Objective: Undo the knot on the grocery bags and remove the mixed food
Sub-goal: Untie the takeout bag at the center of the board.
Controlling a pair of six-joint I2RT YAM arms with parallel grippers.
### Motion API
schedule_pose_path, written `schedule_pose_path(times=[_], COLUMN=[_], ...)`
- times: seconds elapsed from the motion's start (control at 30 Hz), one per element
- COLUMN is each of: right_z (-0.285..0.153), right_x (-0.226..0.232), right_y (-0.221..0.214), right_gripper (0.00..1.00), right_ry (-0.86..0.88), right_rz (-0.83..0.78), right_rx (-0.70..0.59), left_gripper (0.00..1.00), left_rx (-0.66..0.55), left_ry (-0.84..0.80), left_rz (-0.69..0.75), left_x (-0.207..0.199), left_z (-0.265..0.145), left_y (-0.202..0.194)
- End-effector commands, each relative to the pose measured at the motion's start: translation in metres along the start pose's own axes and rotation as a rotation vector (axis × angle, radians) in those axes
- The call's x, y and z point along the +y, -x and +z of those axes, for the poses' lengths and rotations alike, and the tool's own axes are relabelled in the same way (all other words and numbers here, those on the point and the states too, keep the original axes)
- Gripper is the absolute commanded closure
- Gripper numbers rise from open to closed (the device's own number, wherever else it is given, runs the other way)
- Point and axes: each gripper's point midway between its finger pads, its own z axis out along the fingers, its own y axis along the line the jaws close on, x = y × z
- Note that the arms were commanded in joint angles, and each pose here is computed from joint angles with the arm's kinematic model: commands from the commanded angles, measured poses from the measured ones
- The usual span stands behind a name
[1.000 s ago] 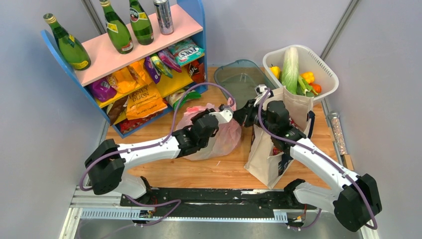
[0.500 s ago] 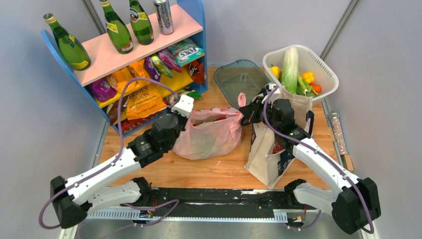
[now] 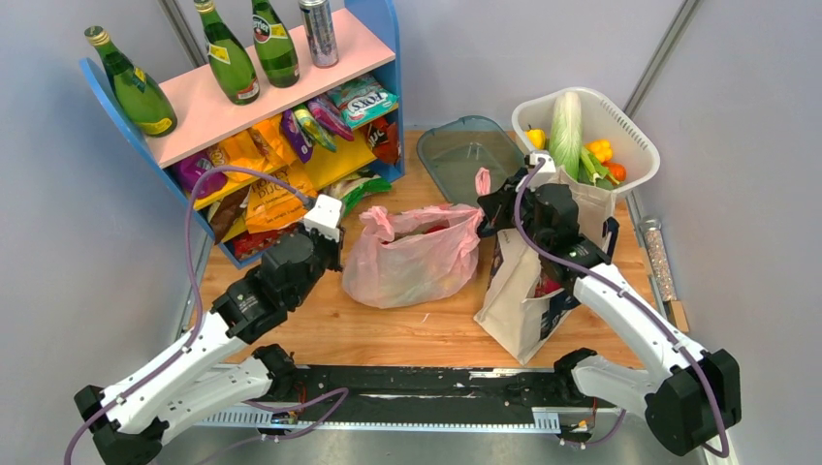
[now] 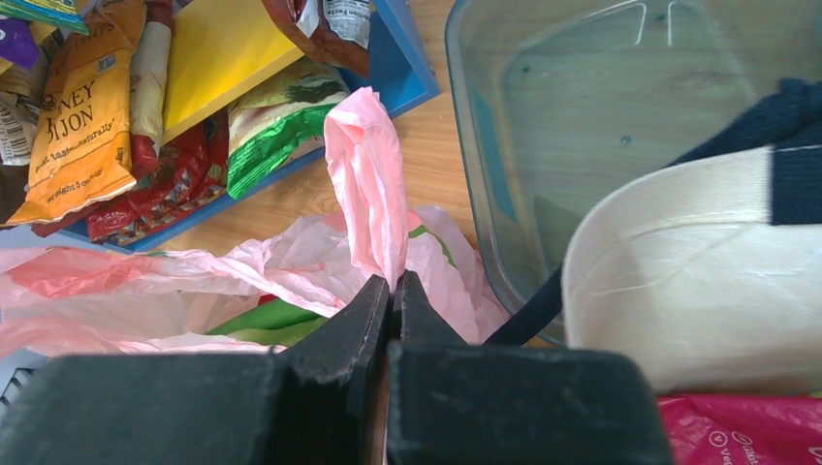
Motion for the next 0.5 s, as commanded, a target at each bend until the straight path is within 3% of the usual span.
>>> schedule_pose_path(times=[0.0, 0.07, 0.13, 0.33, 0.47], right_z=[-0.002, 0.001, 0.004, 0.007, 0.006], right_x=[0.012, 0.013, 0.012, 0.014, 0.016], right_y=[0.043, 0.040, 0.036, 0.034, 0.037], right_gripper=[1.00, 1.00, 1.00, 1.00, 1.00], right_ry=[0.025, 0.031, 0.032, 0.043, 0.045], right_rz=[-0.042, -0.036, -0.027, -0.007, -0.008], right_rx=[-0.103, -0.090, -0.076, -0.066, -0.075], left_gripper=[0.95, 0.79, 0.71, 0.54, 0.44], left_rx=[-0.012, -0.010, -0.025, 0.041, 0.081], left_ry=[-0.174, -0.274, -0.368, -0.556, -0.588], left_rz=[-0.028, -0.057, -0.098, -0.269, -0.360], left_x=[-0.027, -0.045, -0.061, -0.103, -0.116], left_z=[-0.010, -0.017, -0.026, -0.035, -0.032], left_y=[0.017, 0.029, 0.051, 0.071, 0.074])
